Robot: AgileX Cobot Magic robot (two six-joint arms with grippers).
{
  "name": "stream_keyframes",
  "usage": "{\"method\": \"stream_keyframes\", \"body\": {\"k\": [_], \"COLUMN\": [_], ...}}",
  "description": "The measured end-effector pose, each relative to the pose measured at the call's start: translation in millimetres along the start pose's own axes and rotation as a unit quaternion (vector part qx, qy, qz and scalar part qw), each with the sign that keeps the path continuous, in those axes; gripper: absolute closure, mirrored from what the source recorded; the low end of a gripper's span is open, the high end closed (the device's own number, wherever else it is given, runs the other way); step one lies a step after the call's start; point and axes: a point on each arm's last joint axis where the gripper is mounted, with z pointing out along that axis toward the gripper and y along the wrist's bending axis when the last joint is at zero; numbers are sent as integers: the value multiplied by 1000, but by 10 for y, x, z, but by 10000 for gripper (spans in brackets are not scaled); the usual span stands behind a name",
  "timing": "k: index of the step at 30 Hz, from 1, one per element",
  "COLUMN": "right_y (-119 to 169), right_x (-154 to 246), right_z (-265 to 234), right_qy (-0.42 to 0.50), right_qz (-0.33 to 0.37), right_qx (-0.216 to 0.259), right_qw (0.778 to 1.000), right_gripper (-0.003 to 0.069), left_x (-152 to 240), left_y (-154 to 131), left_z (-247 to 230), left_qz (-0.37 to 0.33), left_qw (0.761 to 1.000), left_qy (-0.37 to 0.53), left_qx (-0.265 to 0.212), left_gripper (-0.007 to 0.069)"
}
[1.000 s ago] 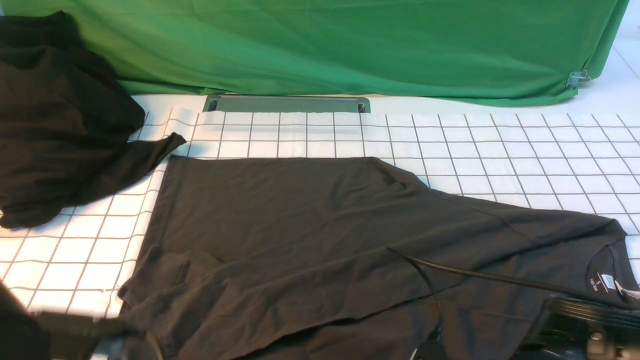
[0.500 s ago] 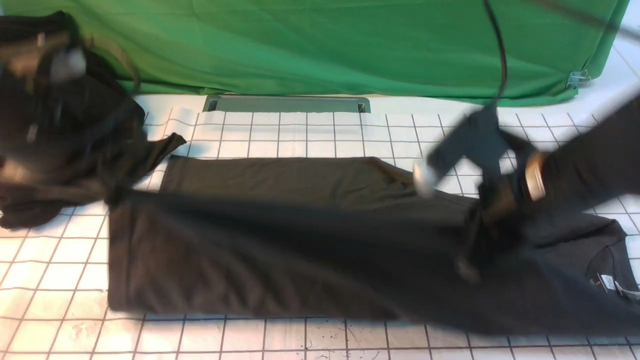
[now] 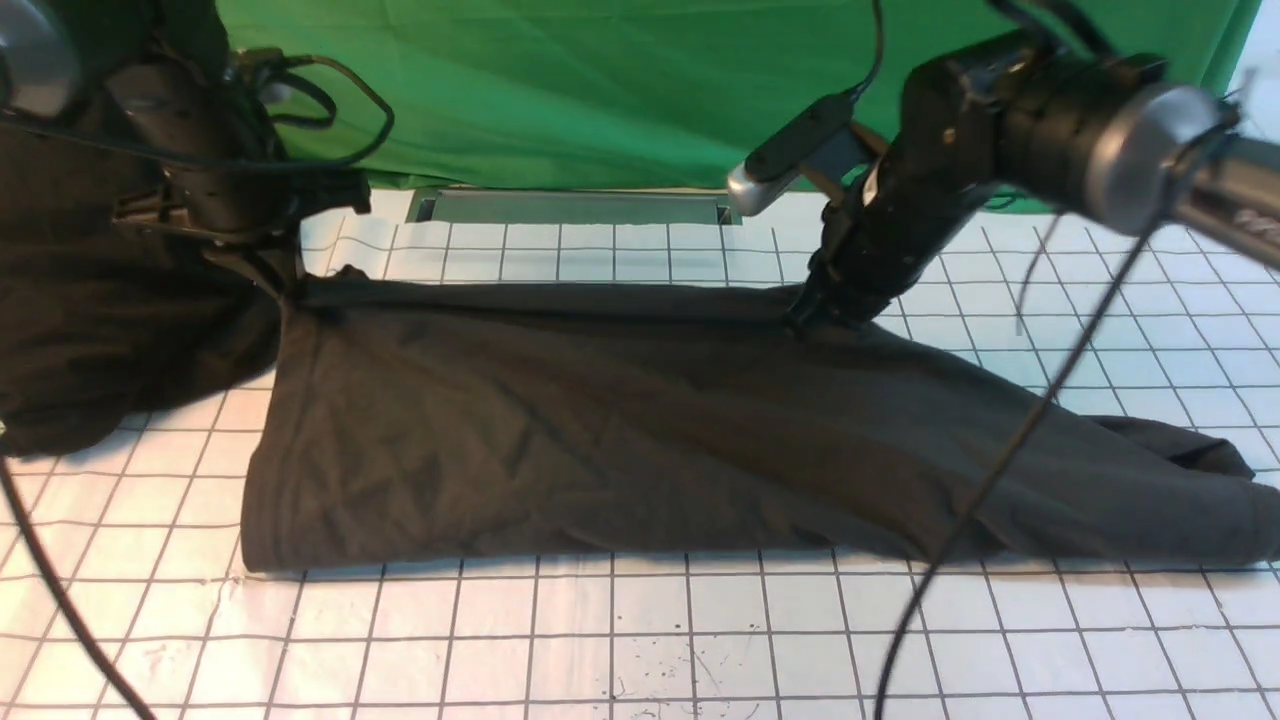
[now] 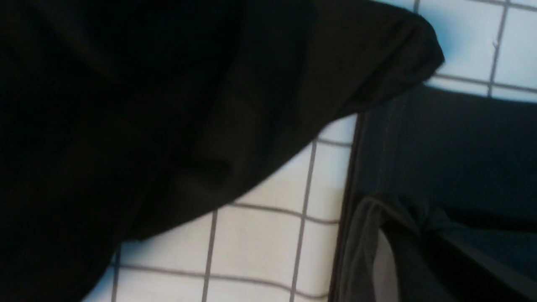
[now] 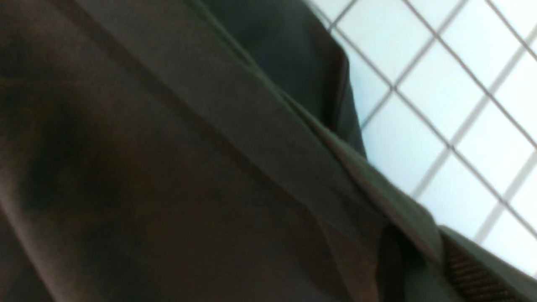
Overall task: Fold a long-sleeved shirt over a white checkered tablecloth.
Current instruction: 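Fold the black garment in half by bringing its near edge over to the far edge, then pull the folded dark garment lengthwise by its ends to straighten it flat on the table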
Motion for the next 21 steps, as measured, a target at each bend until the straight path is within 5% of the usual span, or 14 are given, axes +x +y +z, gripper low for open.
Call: {"method": "stream_keyframes", "body": {"k": [7, 11, 16, 20, 21], "right_y": [-31, -72, -162, -370, -518], "right_x": [5, -60, -101, -23, 77], "right_z": [325, 107, -444, -878, -1010], "right_qy": [6, 3, -2, -2, 7], "right_qz": [8, 44, 57, 79, 96], "right_qx": [5, 9, 17, 31, 40], "right_qw": [1000, 999, 998, 996, 995], "right_gripper": [338, 217, 270, 425, 500], "left_x": [-115, -238, -302, -222, -143], "left_y": [-1, 74, 87, -59, -155], "left_z": [231, 48, -331, -566, -674], "left_qz": [28, 21, 18, 40, 55], "left_qw": [999, 997, 997, 997, 995], "left_qy": [-18, -55, -62, -57, -54], "left_qx": [-14, -56, -53, 27, 56], "left_gripper": [505, 307, 205, 302, 392]}}
